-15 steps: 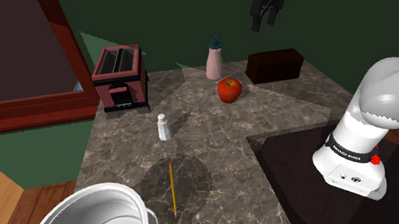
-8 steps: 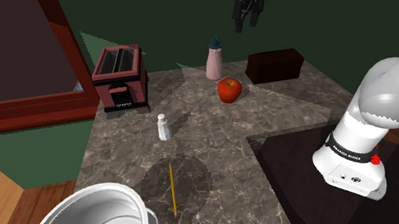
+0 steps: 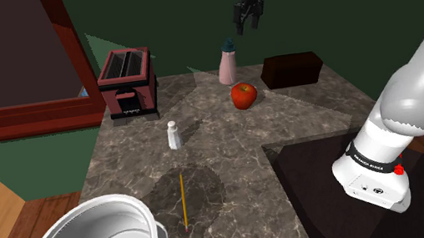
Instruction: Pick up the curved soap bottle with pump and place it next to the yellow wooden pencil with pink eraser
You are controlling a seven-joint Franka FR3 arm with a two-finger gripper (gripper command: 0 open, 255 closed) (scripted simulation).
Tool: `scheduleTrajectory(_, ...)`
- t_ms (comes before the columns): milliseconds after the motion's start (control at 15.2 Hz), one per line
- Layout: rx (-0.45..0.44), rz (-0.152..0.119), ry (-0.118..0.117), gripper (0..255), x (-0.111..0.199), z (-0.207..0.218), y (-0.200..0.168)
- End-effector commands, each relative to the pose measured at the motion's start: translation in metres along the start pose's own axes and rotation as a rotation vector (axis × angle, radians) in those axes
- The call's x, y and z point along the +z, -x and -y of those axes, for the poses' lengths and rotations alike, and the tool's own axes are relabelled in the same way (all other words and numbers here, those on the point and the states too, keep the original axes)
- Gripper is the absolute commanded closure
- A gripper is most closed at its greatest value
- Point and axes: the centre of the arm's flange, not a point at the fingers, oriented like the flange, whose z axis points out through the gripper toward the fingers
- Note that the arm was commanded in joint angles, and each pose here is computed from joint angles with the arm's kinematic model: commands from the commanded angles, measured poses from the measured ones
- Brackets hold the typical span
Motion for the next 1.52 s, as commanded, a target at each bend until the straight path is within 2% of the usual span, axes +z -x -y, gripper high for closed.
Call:
scheduleTrajectory(0,-0.002,0.009,0.007,0,0.009,-0.008,-0.026)
scheduleTrajectory(726,-0.007,0.057,0.040,0,0.056,-0.064,-0.153)
scheduleTrajectory(1188,-0.007,0.057,0.040,0,0.093,-0.065,-0.151)
scheduleTrajectory(1452,-0.007,0.057,0.040,0,0.096,-0.066,-0.151)
